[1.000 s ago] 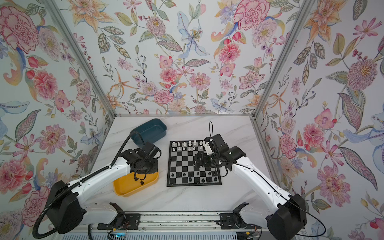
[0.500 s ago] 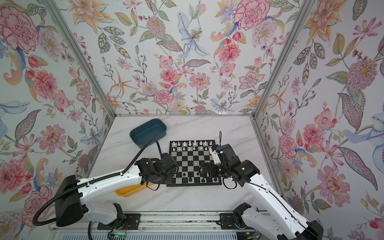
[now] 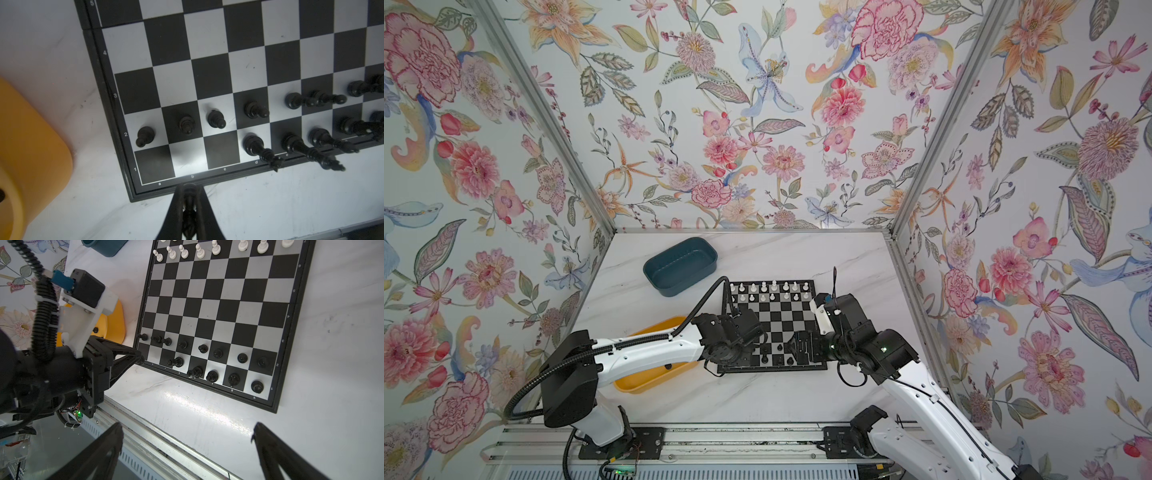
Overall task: Set up the chess pieces on the board
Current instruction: 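Lift the black piece and carry it with the left gripper to the board's nearest row, then lower the piece onto a nearest-row square and open the left gripper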
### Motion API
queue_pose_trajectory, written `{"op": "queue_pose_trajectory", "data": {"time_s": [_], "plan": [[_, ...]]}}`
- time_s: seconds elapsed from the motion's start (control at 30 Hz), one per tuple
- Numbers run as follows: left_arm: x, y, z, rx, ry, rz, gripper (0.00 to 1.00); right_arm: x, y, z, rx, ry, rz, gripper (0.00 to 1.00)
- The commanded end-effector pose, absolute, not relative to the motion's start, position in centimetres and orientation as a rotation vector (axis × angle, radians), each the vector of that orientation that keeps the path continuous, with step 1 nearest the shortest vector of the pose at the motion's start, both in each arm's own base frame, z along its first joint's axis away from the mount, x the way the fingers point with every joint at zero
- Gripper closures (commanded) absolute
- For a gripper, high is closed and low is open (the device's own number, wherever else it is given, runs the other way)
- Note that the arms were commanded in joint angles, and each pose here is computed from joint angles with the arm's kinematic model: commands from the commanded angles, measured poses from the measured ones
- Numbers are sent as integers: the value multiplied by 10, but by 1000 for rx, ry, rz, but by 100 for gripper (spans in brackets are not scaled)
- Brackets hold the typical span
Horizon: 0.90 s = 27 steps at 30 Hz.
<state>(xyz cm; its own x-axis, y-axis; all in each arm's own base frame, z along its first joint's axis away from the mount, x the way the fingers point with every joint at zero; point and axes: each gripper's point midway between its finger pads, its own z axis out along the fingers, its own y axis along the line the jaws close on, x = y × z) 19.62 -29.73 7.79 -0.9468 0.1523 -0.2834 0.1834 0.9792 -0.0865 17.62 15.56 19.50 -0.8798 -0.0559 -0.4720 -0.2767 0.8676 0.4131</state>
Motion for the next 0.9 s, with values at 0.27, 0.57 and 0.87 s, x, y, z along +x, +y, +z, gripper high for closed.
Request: {"op": "queue_pose_trajectory", "data": {"time_s": [0.27, 0.57, 0.87], "plan": [[205, -317, 77, 334, 2822, -154, 90, 169, 141, 185, -187, 2619, 628, 1], [201, -326, 68, 358, 2837, -174, 88, 166, 136, 181, -164, 2629, 631, 1], [206, -335, 64, 383, 2830, -165, 87, 163, 132, 180, -155, 2636, 625, 1]]}}
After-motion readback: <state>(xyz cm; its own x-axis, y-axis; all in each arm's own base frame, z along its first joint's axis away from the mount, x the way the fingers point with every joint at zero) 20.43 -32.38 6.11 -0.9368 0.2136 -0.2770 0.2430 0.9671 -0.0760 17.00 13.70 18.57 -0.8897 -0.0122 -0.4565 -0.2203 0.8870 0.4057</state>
